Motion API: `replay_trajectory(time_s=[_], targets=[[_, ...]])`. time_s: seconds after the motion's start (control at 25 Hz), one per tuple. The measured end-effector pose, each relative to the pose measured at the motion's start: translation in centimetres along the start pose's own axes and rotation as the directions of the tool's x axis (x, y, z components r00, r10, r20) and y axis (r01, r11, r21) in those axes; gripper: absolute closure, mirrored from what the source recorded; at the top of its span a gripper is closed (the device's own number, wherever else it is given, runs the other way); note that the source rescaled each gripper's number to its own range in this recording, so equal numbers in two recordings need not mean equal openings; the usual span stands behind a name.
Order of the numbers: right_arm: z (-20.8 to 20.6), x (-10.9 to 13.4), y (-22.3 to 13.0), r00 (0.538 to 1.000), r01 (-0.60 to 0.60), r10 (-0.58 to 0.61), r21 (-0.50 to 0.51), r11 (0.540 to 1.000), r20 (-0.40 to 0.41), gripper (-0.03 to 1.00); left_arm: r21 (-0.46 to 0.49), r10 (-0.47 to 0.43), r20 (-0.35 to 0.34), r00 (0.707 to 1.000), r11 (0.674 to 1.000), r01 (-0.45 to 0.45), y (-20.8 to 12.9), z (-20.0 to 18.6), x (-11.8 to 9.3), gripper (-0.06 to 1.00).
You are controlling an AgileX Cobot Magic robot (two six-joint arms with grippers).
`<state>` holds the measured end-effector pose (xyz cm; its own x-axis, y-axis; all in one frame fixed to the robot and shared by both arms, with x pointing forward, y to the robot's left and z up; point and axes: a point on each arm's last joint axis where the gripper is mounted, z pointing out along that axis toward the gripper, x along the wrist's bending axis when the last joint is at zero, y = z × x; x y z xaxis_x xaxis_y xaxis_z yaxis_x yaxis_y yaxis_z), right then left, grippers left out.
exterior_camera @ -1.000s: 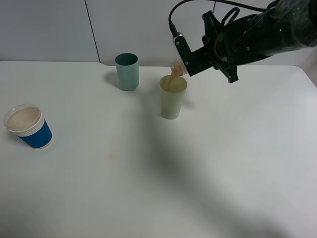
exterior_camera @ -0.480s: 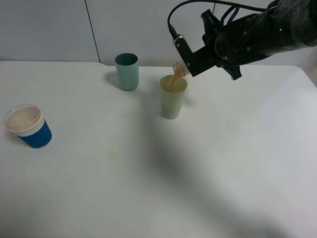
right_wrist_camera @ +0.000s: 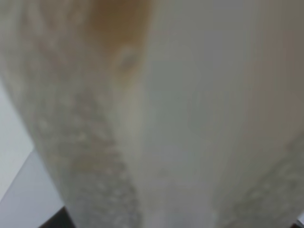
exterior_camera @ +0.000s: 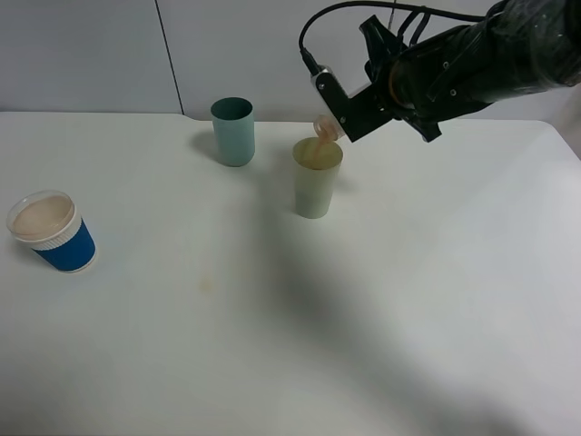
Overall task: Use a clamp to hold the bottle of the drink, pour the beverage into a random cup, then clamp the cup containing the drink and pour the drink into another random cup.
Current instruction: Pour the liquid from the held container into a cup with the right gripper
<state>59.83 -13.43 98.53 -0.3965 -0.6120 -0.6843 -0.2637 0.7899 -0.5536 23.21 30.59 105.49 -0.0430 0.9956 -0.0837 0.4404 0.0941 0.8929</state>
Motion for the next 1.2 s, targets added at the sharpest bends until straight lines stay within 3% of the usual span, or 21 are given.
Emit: replay_trajectory(time_s=[1.2], targets=[[-0.7, -0.8, 1.2, 0.997, 0.061, -0.061, -0.010, 0.998, 0.048, 0.97, 0.000, 0.000, 0.000, 1.000, 1.000, 0.000, 0.0, 0.0, 0.0, -0.03]])
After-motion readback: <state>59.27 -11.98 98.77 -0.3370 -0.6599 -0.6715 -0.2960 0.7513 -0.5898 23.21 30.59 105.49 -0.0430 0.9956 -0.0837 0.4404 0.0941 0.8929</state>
